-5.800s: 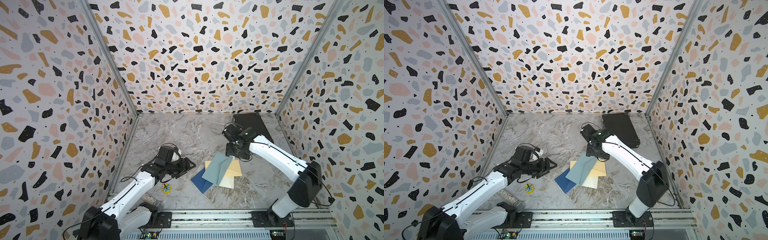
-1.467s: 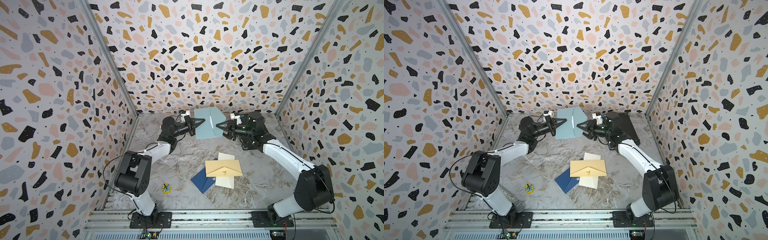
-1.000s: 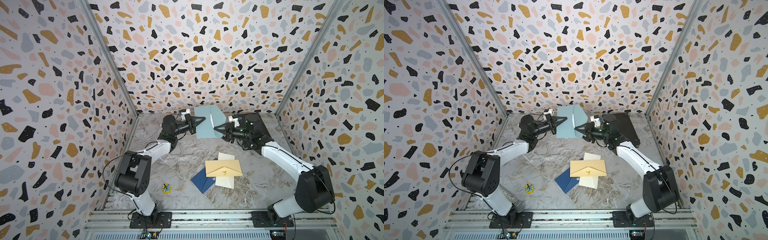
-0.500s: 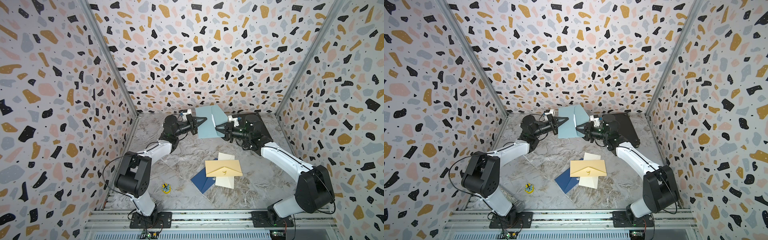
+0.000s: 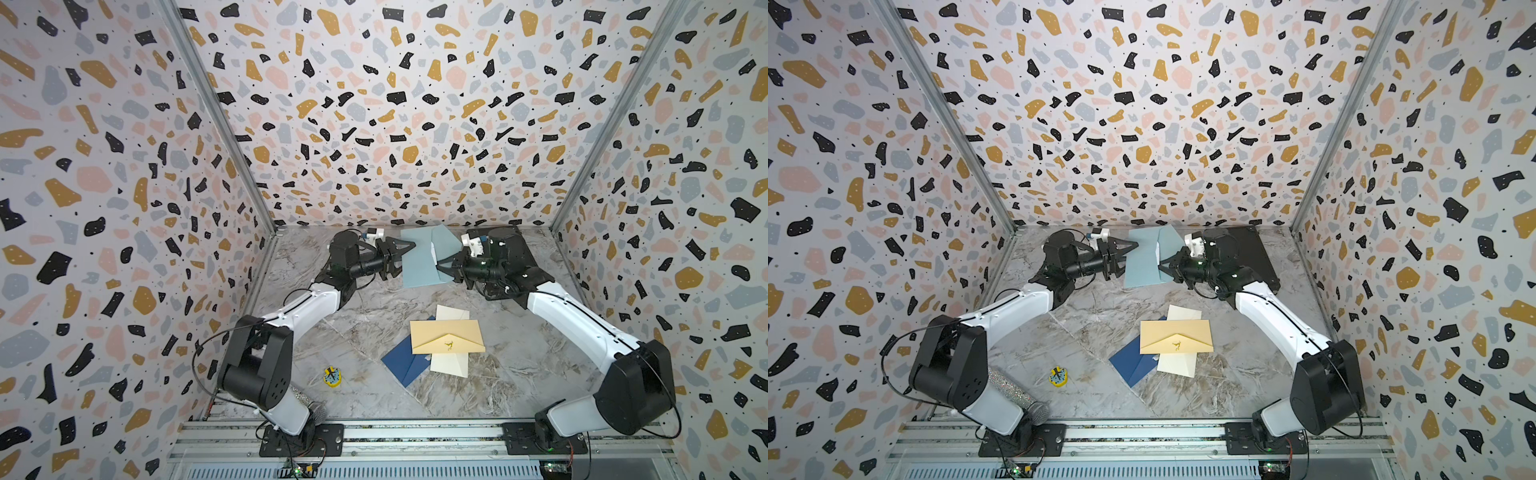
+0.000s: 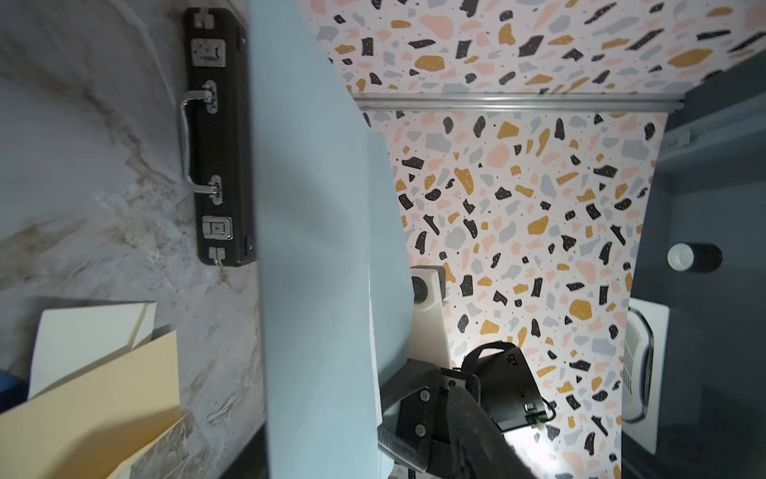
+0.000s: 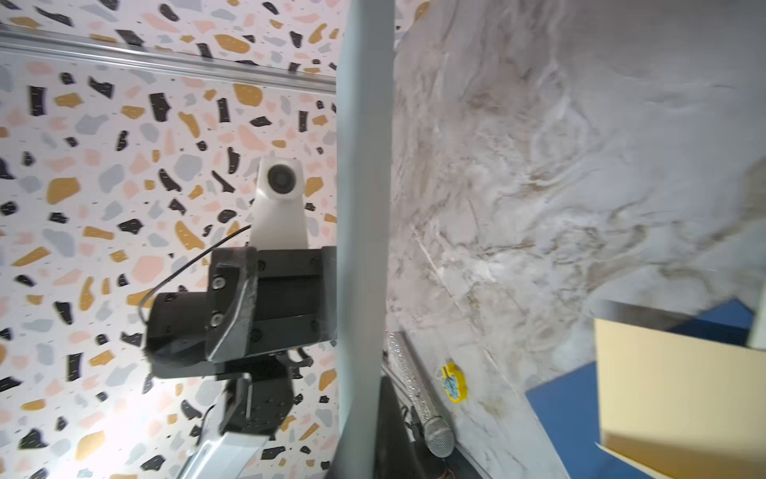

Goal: Take the letter paper out of the envelope
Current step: Pick up the envelope from the envelope, then take out the letter paper from the envelope, then place the envelope at the center of the board.

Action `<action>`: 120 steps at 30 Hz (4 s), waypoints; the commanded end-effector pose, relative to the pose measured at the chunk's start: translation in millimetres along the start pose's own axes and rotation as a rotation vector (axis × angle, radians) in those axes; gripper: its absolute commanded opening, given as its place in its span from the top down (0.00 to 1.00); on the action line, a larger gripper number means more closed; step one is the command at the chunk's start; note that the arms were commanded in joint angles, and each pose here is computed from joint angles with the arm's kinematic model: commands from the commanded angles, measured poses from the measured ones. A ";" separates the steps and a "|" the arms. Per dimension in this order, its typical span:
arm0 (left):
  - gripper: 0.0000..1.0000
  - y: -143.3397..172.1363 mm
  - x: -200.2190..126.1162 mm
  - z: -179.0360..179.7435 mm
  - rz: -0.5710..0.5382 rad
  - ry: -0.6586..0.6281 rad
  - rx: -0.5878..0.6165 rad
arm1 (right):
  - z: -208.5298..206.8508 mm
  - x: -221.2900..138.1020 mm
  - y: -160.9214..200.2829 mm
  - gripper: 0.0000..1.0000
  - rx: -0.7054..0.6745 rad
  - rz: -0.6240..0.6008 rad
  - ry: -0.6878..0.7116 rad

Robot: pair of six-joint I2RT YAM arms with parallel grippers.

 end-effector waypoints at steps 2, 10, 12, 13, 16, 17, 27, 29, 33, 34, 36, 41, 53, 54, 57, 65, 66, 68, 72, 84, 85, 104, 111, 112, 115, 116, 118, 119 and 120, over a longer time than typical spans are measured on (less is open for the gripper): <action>0.44 20.9 -21.1 -28.8 -0.079 -0.153 0.169 | 2.5 -42.0 10.7 1.00 -0.261 0.034 0.325; 0.53 39.3 -14.1 -55.5 -0.032 -0.191 0.230 | 8.5 -56.3 -1.5 1.00 -0.546 -0.036 0.456; 0.56 40.6 -9.9 -59.7 -0.020 -0.197 0.240 | 9.5 -54.9 -5.0 1.00 -0.587 -0.040 0.464; 0.58 41.6 -7.8 -62.3 -0.012 -0.198 0.247 | 10.0 -53.9 -6.8 1.00 -0.604 -0.041 0.466; 0.62 43.4 -1.4 -68.6 0.004 -0.208 0.257 | 13.8 -51.8 -9.5 1.00 -0.650 -0.057 0.442; 0.63 44.5 0.7 -71.6 0.006 -0.209 0.265 | 15.5 -51.5 -9.7 1.00 -0.666 -0.061 0.438; 0.68 61.9 38.6 -81.6 0.069 -0.232 0.293 | 31.1 -42.1 4.0 1.00 -0.788 -0.046 0.428; 0.68 66.5 45.3 -81.6 0.085 -0.244 0.304 | 34.5 -40.0 7.1 1.00 -0.819 -0.045 0.444; 0.67 70.7 51.8 -76.9 0.086 -0.315 0.328 | 41.9 -36.3 13.9 1.00 -0.899 -0.035 0.509; 0.67 70.9 51.8 -76.0 0.081 -0.327 0.331 | 43.6 -35.5 15.5 1.00 -0.919 -0.034 0.523; 0.66 70.9 51.4 -74.9 0.069 -0.351 0.341 | 46.2 -33.9 18.9 1.00 -0.957 -0.036 0.552; 0.65 69.7 51.2 -72.0 0.065 -0.390 0.369 | 52.8 -29.4 25.4 1.00 -1.029 -0.038 0.569; 0.67 63.1 54.3 -62.6 0.032 -0.448 0.385 | 66.3 -19.5 39.2 1.00 -1.118 -0.026 0.573; 0.68 62.8 54.7 -63.0 0.032 -0.448 0.387 | 66.5 -19.1 39.9 1.00 -1.118 -0.025 0.575; 0.72 61.9 54.2 -63.4 0.021 -0.456 0.390 | 66.1 -17.4 42.6 1.00 -1.123 -0.015 0.584; 0.86 62.1 53.0 -61.7 0.013 -0.463 0.390 | 67.3 -16.2 45.8 1.00 -1.124 -0.010 0.582; 0.88 62.2 52.7 -61.2 0.013 -0.464 0.388 | 67.9 -16.2 46.1 1.00 -1.125 -0.010 0.580; 0.94 62.3 52.4 -60.8 0.014 -0.465 0.388 | 68.0 -15.6 45.6 1.00 -1.125 -0.011 0.583; 1.00 62.8 51.1 -60.7 0.009 -0.465 0.386 | 67.3 -14.2 45.4 1.00 -1.124 -0.004 0.590; 1.00 70.7 44.6 -78.4 0.006 -0.424 0.361 | 37.5 -3.4 45.9 1.00 -1.038 0.096 0.671; 1.00 70.6 45.0 -78.6 0.009 -0.422 0.356 | 34.4 -3.0 44.7 1.00 -1.022 0.106 0.677; 1.00 46.4 23.9 -72.2 -0.002 -0.360 0.331 | -20.5 -61.2 34.8 1.00 -0.372 0.091 0.825; 1.00 45.5 27.6 -42.5 0.063 -0.340 0.290 | -78.2 -104.4 60.7 1.00 -0.116 0.152 0.958; 1.00 45.7 28.6 -38.6 0.077 -0.335 0.288 | -84.0 -109.2 63.9 1.00 -0.094 0.159 0.971; 1.00 48.6 33.6 -26.5 0.117 -0.340 0.284 | -97.4 -120.2 72.6 1.00 -0.037 0.172 1.011; 1.00 50.7 35.6 -22.6 0.129 -0.344 0.285 | -102.3 -123.6 75.5 1.00 -0.017 0.177 1.023; 1.00 55.0 39.7 -16.2 0.154 -0.345 0.285 | -111.3 -129.7 80.3 1.00 0.020 0.177 1.036; 1.00 57.4 42.0 -13.1 0.167 -0.347 0.284 | -116.3 -132.3 82.4 1.00 0.034 0.180 1.043; 1.00 59.2 43.7 -10.3 0.177 -0.352 0.282 | -120.8 -133.9 83.6 1.00 0.043 0.186 1.050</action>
Point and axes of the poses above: each gripper's point midway between its finger pads, its own x axis out along the fingers, its own z axis along the line the jaws close on, y = z × x, the point moved 10 cm from there along -x, back along the fingers, and after that the axes turned 15 degrees about -x, right-handed, at the moved point
